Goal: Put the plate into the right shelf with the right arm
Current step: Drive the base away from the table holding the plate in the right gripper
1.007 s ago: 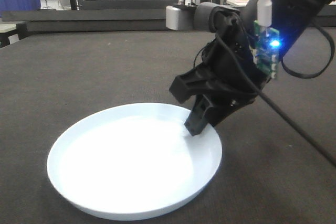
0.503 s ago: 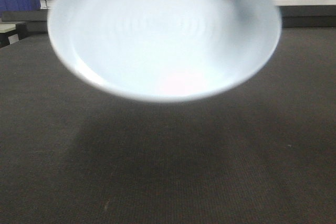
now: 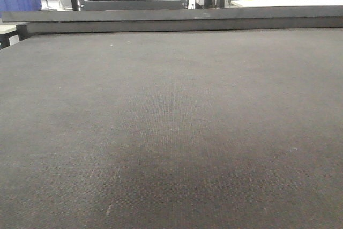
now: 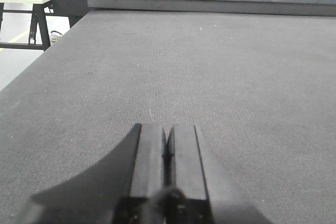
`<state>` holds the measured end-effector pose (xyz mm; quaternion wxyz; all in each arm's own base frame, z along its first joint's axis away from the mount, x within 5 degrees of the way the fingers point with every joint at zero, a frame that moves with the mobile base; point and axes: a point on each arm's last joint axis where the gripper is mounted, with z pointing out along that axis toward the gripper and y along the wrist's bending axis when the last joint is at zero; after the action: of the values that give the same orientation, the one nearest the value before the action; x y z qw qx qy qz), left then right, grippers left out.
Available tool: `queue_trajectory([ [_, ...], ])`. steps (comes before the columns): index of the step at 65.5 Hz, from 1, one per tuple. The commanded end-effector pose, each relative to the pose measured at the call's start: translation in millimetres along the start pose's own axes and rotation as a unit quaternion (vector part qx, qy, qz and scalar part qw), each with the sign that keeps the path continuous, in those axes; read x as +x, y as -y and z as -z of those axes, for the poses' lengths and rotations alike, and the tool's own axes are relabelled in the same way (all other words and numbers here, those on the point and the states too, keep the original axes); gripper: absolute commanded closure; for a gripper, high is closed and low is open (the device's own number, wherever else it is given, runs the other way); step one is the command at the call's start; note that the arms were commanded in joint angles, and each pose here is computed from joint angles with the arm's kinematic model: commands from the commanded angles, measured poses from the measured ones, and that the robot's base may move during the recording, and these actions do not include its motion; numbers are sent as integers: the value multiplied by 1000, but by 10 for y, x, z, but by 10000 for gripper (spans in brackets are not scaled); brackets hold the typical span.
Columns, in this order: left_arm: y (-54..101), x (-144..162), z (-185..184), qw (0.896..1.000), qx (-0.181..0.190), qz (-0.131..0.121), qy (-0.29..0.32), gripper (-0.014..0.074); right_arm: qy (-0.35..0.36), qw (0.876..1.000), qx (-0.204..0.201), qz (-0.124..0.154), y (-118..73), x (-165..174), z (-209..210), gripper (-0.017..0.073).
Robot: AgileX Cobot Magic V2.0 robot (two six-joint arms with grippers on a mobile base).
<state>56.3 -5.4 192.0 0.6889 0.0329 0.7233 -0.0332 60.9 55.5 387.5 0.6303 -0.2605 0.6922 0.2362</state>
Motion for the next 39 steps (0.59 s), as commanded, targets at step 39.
queue_trajectory([
  [39,0,-55,4,999,1,4,42,640,210,977,47,-11,-37,176,633,498],
])
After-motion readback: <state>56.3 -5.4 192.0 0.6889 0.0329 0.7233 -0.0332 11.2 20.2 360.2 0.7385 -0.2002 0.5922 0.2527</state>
